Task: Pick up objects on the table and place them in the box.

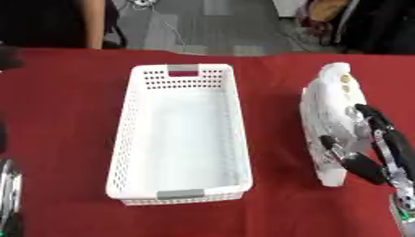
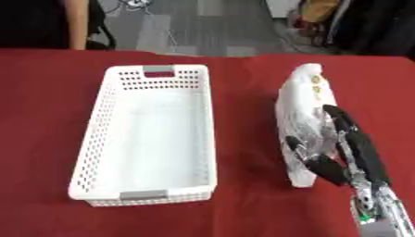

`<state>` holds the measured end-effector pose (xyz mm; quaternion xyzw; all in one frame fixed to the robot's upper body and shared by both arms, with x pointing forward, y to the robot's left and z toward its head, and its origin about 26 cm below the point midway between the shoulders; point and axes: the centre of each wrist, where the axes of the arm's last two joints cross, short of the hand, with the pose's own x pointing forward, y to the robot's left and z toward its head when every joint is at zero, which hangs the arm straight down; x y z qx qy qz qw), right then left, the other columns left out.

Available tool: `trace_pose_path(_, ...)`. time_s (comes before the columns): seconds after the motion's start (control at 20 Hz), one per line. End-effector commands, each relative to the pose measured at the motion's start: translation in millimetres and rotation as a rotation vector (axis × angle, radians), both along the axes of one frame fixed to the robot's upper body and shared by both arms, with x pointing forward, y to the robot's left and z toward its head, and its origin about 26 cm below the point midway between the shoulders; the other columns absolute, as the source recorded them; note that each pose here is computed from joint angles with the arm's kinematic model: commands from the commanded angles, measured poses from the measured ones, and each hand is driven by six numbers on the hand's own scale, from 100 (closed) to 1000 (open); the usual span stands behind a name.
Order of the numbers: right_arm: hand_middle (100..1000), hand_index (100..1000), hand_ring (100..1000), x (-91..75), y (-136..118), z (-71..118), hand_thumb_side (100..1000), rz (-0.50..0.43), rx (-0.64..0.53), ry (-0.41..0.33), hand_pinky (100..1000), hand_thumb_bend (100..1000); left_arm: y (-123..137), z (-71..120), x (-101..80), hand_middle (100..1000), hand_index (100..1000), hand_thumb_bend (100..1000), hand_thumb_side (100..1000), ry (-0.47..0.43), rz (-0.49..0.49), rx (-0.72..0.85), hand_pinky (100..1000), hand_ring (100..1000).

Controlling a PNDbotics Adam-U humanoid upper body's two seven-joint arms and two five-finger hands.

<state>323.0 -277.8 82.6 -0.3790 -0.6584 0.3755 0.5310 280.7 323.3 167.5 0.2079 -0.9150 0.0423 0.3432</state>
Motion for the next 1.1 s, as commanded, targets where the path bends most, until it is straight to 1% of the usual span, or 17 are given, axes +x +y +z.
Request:
trace_pose_path(0.05, 926, 1000, 839, 0.2, 1.4, -1.4, 738, 0.007, -0.011, 0.016, 520, 586, 0.7, 7.6, -1.1, 741, 768, 100, 1000, -0.022, -0.004, 0.016, 620, 608)
trace_pose_path(0.1, 909, 1000, 797, 0.3, 1.5, -1.7, 701, 0.005, -0.01, 0.018, 422, 584, 0.7, 7.6, -1.1, 741, 768, 100, 1000, -0.022, -0.004, 0.016, 620, 608)
trace_pose_path(0.15, 890, 1000, 766, 0.4, 1.7, -2.0, 673, 0.001, -0.009, 0.019, 349, 578, 0.7, 7.6, -1.1, 741, 768, 100, 1000, -0.022, -0.004, 0.016, 620, 608)
trace_pose_path(0.2, 871, 1000, 730, 0.4, 1.8, -2.0, 639, -0.002, -0.008, 0.018, 279, 548, 0.7, 7.6, -1.1, 741, 768, 100, 1000, -0.022, -0.004, 0.016, 620, 608)
trace_pose_path(0.3, 806, 988, 641, 0.3, 2.3, -1.8, 525, -0.009, -0.006, 0.012, 136, 454, 0.7, 7.6, -1.1, 741, 769, 100, 1000, -0.022, -0.004, 0.016, 620, 608)
trace_pose_path(0.35, 776, 966, 605, 0.3, 2.5, -1.6, 484, -0.013, -0.007, 0.009, 100, 429, 0.7, 7.6, -1.1, 742, 769, 100, 1000, -0.022, -0.004, 0.016, 620, 608)
trace_pose_path(0.4, 753, 948, 583, 0.2, 2.7, -1.4, 453, -0.016, -0.006, 0.005, 100, 411, 0.6, 7.6, -1.1, 742, 769, 100, 1000, -0.022, -0.005, 0.016, 621, 608)
trace_pose_path(0.5, 637, 857, 497, 0.1, 2.8, -0.6, 320, -0.024, -0.004, -0.01, 100, 291, 0.6, 7.6, -1.1, 742, 768, 100, 1000, -0.022, -0.005, 0.016, 621, 608)
trace_pose_path(0.6, 561, 789, 456, -0.2, 2.6, 0.4, 231, -0.037, -0.002, -0.033, 100, 182, 0.7, 7.6, -1.1, 742, 768, 100, 1000, -0.022, -0.005, 0.016, 621, 608)
trace_pose_path(0.65, 539, 770, 449, -0.4, 2.6, 0.7, 205, -0.043, 0.0, -0.046, 100, 151, 0.7, 7.6, -1.1, 742, 768, 100, 1000, -0.022, -0.005, 0.016, 621, 608)
trace_pose_path(0.7, 499, 729, 429, -0.6, 2.6, 1.0, 162, -0.049, 0.002, -0.06, 100, 100, 0.7, 7.6, -1.1, 742, 768, 100, 1000, -0.022, -0.005, 0.015, 621, 608)
trace_pose_path(0.75, 463, 695, 405, -0.7, 2.5, 1.4, 133, -0.055, 0.005, -0.076, 100, 100, 0.7, 7.6, -1.1, 742, 768, 100, 1000, -0.022, -0.005, 0.015, 621, 608)
trace_pose_path(0.85, 402, 631, 370, -1.0, 2.5, 2.1, 110, -0.066, 0.013, -0.109, 100, 100, 0.7, 7.6, -1.1, 742, 768, 100, 1000, -0.022, -0.005, 0.016, 622, 608)
trace_pose_path(1.05, 257, 489, 266, -1.4, 2.6, 2.5, 100, -0.082, 0.029, -0.172, 100, 100, 0.7, 7.5, -1.1, 743, 768, 100, 1000, -0.022, -0.006, 0.016, 622, 608)
trace_pose_path(1.1, 213, 448, 220, -1.5, 2.5, 2.9, 100, -0.087, 0.035, -0.191, 100, 100, 0.8, 7.5, -1.1, 743, 768, 100, 1000, -0.022, -0.006, 0.016, 622, 608)
